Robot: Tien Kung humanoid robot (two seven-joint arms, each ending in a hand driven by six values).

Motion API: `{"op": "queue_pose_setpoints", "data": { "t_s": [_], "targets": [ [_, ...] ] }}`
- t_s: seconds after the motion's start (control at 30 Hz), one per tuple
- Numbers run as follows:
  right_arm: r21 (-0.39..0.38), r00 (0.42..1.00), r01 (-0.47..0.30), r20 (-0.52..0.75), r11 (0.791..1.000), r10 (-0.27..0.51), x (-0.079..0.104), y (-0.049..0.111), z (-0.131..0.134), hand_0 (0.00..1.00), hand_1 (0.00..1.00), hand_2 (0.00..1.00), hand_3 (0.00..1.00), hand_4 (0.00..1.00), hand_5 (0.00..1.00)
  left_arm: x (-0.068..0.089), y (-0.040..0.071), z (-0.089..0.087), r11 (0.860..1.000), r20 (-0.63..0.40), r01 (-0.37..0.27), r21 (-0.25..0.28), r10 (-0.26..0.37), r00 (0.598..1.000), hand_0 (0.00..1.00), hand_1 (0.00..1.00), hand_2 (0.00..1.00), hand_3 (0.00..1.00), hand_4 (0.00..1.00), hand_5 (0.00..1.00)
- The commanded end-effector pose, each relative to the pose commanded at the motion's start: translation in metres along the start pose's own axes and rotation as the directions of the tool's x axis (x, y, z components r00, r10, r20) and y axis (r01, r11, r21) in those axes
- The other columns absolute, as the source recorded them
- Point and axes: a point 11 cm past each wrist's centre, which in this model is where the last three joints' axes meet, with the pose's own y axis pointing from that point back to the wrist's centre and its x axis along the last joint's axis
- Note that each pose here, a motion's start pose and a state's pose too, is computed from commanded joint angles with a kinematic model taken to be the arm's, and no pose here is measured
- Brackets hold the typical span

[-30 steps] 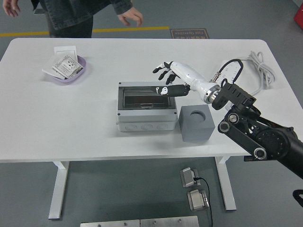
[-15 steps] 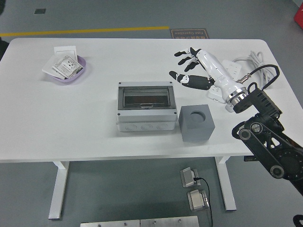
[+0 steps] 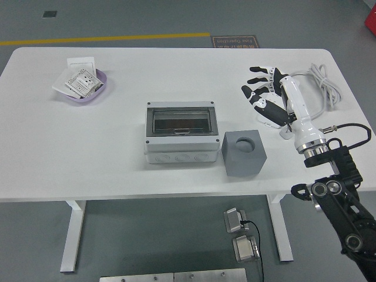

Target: Pick up the cylinder from the cube,place it in the box,flap close box

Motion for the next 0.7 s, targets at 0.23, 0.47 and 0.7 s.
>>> {"op": "queue_pose_setpoints", "data": {
  "t_s": [0.23,0.47,0.7],
  "targets": [
    [-0.086,0.985,-0.035,0.163,0.996,0.048,0.000,0.020,0.027,0.494,0.449,0.595,0.726,0.820,0.486,-0.002,0.000,-0.003,1.000,-0.008,0.005,0.003,-0.005,1.000,0.639,0.671,0.650,0.666,0.744,0.300],
    [-0.130,0.967,-0.040,0.245,0.991,0.071,-0.004,0.027,0.039,0.515,0.473,0.610,0.755,0.826,0.493,0.000,-0.001,-0.008,1.000,-0.023,0.002,0.007,-0.002,1.000,0.639,0.670,0.650,0.667,0.744,0.301],
    [-0.136,0.967,-0.040,0.242,0.990,0.072,-0.004,0.029,0.040,0.554,0.499,0.625,0.769,0.846,0.503,0.000,-0.001,-0.011,1.000,-0.029,0.001,0.013,-0.001,1.000,0.639,0.670,0.650,0.666,0.740,0.302]
  ]
}}
